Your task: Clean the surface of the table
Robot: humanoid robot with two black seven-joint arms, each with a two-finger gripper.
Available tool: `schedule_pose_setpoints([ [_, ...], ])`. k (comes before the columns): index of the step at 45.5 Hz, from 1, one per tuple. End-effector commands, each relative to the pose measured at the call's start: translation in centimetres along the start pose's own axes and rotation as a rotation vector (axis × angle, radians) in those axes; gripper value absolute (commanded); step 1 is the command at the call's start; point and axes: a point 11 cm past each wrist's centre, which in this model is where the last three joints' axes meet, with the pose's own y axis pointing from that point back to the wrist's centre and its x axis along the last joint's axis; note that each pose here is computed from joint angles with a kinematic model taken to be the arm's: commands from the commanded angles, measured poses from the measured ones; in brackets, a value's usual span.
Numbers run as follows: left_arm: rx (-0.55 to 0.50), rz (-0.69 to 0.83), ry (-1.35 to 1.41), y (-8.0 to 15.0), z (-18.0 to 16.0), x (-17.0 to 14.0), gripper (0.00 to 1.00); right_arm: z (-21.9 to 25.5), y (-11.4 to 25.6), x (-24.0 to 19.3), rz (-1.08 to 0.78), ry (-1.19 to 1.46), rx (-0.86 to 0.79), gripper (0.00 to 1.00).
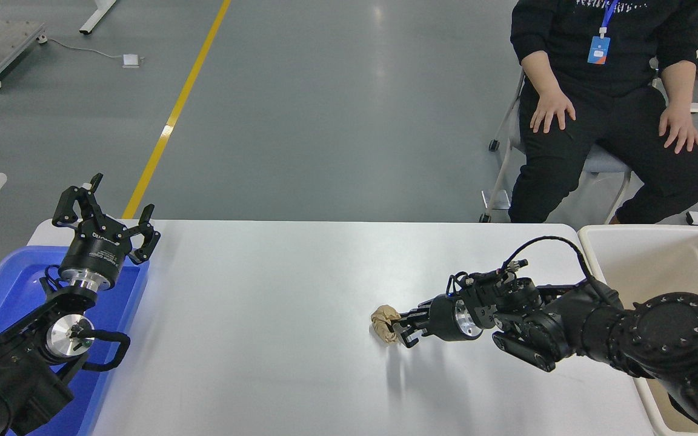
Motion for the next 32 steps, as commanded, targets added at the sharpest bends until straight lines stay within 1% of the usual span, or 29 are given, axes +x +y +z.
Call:
schedule_pose_setpoints([
  [1,0.0,0.0,0.001,0.0,0.0,0.0,1.0,-0.3,0.1,1.1,0.026,0.001,0.03,0.0],
  [4,0.0,0.0,0.001,0.0,0.0,0.0,1.0,-0.4,0.1,1.6,0.045,-0.003,0.037,0.0],
  [8,0.0,0.0,-0.001,0.0,0.0,0.0,1.0,-0.9,0.2,3.6,0.098,-0.022,0.057,0.0],
  [16,0.0,0.0,-0.001,0.0,0.0,0.0,1.0,1.3,3.0,7.0,0.225,-0.093,0.038,0.0],
  [25,0.0,0.0,-0.001,0.0,0.0,0.0,1.0,2.7,7.7,11.9,0.402,-0.174,0.061,0.0],
  [32,0.0,0.0,0.001,0.0,0.0,0.0,1.0,4.7,12.6,16.5,0.538,-0.264,0.065,0.0],
])
